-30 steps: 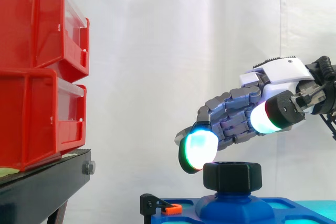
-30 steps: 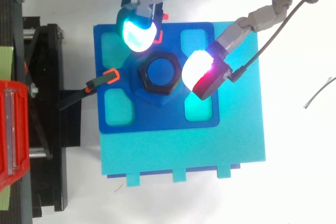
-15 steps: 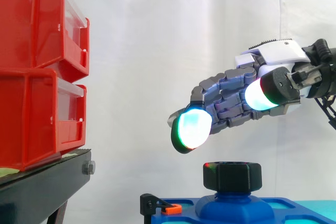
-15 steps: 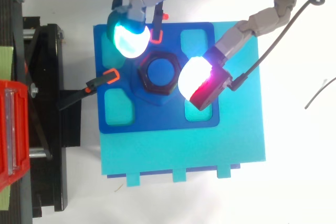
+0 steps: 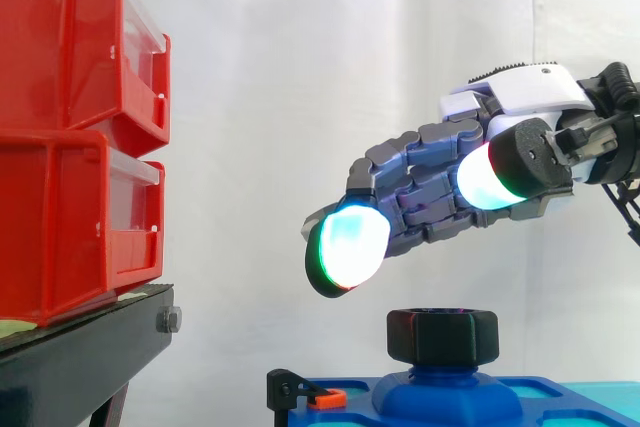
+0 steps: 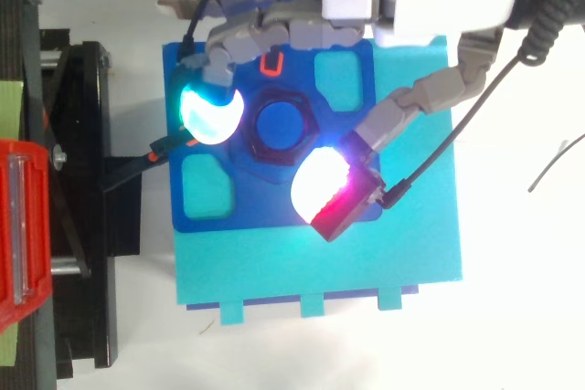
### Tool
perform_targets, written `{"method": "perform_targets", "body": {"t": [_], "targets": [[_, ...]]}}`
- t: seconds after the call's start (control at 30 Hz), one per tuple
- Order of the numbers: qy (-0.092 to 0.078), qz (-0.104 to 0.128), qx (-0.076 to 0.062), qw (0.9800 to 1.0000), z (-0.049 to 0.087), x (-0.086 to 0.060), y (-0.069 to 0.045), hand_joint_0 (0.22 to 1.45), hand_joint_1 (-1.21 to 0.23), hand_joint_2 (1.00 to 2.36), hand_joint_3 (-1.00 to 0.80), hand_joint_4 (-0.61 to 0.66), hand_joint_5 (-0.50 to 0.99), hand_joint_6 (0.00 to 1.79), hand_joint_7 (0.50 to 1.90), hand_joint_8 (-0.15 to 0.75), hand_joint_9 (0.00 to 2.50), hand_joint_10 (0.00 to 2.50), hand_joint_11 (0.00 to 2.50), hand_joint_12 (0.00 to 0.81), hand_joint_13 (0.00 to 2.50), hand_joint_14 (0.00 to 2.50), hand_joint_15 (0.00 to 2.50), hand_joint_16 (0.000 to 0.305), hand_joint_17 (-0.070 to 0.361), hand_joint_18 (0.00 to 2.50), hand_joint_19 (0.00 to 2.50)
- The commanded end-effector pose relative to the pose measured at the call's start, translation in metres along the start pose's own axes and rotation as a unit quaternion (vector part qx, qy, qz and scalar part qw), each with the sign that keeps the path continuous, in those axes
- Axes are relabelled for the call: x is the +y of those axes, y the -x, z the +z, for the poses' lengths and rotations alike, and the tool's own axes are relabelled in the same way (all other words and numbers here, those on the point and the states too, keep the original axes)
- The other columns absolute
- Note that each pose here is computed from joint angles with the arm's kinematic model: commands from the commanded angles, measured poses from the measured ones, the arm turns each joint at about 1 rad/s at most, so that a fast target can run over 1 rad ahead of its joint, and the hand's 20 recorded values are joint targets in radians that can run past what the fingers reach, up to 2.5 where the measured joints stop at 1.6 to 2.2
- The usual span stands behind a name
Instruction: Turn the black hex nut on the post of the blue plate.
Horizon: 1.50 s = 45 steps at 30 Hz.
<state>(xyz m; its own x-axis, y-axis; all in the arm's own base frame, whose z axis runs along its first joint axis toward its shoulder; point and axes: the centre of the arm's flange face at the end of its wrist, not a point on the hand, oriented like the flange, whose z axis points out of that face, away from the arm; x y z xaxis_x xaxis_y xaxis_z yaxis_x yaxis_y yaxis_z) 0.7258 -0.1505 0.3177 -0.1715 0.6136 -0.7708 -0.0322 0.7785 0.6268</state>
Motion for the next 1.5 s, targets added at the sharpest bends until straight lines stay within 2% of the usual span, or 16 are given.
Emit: {"method": "perform_targets", "body": {"t": [0.0, 0.47, 0.63, 0.77, 1.23, 1.37, 1.47], "targets": [[-0.002, 0.000, -0.002, 1.0000, 0.003, 0.006, -0.005, 0.43, -0.56, 1.00, -0.50, 0.16, -0.25, 0.50, 0.90, 0.229, 0.00, 0.00, 0.00, 0.345, 0.00, 0.00, 0.00, 0.046, 0.103, 0.00, 0.00], [-0.002, -0.003, -0.007, 1.0000, 0.012, 0.020, -0.016, 0.43, -0.55, 1.00, -0.50, 0.16, -0.25, 0.50, 0.90, 0.228, 0.00, 0.00, 0.00, 0.346, 0.00, 0.00, 0.00, 0.046, 0.103, 0.00, 0.00], [-0.005, -0.002, -0.003, 1.0000, 0.010, 0.018, -0.019, 0.43, -0.55, 1.00, -0.50, 0.16, -0.25, 0.50, 0.90, 0.229, 0.00, 0.00, 0.00, 0.346, 0.00, 0.00, 0.00, 0.046, 0.103, 0.00, 0.00], [-0.009, 0.002, 0.002, 1.0000, 0.008, 0.009, -0.030, 0.43, -0.55, 1.00, -0.50, 0.16, -0.25, 0.50, 0.90, 0.230, 0.00, 0.00, 0.00, 0.347, 0.00, 0.00, 0.00, 0.046, 0.103, 0.00, 0.00], [-0.010, 0.004, 0.001, 0.9999, 0.004, 0.002, -0.026, 0.43, -0.54, 1.00, -0.50, 0.16, -0.25, 0.50, 0.90, 0.231, 0.00, 0.00, 0.00, 0.345, 0.00, 0.00, 0.00, 0.046, 0.103, 0.00, 0.00], [-0.011, 0.007, 0.010, 0.9999, 0.002, -0.001, -0.026, 0.43, -0.54, 1.00, -0.50, 0.16, -0.25, 0.50, 0.90, 0.230, 0.00, 0.00, 0.00, 0.346, 0.00, 0.00, 0.00, 0.046, 0.103, 0.00, 0.00], [-0.012, 0.006, 0.010, 0.9999, 0.001, -0.003, -0.025, 0.43, -0.54, 1.00, -0.50, 0.16, -0.25, 0.50, 0.90, 0.231, 0.00, 0.00, 0.00, 0.345, 0.00, 0.00, 0.00, 0.046, 0.104, 0.00, 0.00]]}}
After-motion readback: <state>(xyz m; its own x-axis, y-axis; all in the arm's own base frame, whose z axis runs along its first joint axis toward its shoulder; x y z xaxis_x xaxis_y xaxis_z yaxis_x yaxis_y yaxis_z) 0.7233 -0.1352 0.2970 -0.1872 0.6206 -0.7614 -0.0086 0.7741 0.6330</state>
